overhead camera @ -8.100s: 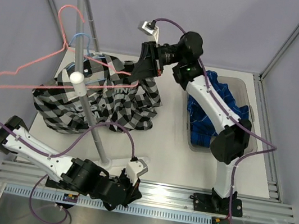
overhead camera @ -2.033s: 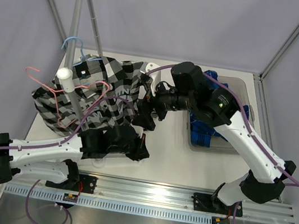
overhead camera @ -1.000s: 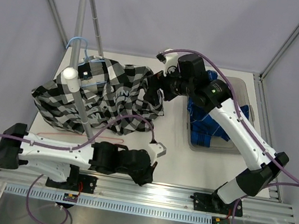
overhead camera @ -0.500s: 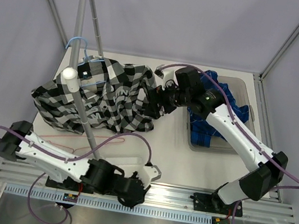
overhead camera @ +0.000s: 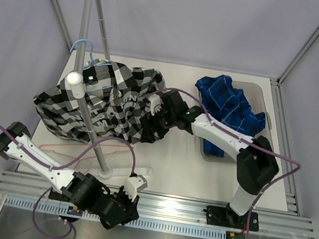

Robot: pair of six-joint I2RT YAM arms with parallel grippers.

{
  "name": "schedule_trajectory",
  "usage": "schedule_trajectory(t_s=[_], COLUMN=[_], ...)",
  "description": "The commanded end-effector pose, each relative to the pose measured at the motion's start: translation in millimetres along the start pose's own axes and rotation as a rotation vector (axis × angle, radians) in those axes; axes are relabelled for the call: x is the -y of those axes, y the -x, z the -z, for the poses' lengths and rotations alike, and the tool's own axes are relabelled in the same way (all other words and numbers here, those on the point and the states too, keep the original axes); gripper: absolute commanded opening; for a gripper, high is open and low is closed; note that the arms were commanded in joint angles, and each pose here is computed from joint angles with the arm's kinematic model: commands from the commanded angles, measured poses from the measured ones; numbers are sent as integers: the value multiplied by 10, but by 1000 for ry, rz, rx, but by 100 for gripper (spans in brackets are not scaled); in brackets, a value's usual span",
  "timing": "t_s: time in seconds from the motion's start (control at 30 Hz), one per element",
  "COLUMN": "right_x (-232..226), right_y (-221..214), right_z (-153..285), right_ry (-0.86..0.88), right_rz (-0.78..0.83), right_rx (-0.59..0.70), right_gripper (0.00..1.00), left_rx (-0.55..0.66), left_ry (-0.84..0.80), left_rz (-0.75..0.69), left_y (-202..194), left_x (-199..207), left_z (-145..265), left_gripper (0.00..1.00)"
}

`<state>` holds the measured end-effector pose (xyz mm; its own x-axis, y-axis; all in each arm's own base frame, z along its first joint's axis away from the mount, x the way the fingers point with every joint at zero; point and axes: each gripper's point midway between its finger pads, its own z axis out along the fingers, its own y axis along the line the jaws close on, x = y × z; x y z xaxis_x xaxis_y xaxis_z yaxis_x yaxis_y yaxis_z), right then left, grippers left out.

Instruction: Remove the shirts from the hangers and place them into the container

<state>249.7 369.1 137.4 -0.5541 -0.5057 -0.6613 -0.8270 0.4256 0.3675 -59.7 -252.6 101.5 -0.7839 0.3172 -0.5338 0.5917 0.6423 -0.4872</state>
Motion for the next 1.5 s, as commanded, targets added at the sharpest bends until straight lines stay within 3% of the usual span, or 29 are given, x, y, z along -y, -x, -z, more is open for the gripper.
schedule_trajectory(t_s=[0.0,0.43,1.03,1.47], right_x=[32,86,-569,-467], right_y=[167,-78,-321,-280], right_z=[-276,-962,-1076,-1260], right_ry=[-17,-10,3,-34], right_rz=[94,192,402,453], right_rx=[36,-71,-200,-208], right_gripper=[90,92,88,84], left_rx=[58,84,108,122], left_ry=[17,-25,-42,-82], left_rz=[28,91,42,33], left_y=[141,94,104,107], left_x=[95,17,108,117], left_z=[8,56,24,57], left_gripper=[9,9,12,13])
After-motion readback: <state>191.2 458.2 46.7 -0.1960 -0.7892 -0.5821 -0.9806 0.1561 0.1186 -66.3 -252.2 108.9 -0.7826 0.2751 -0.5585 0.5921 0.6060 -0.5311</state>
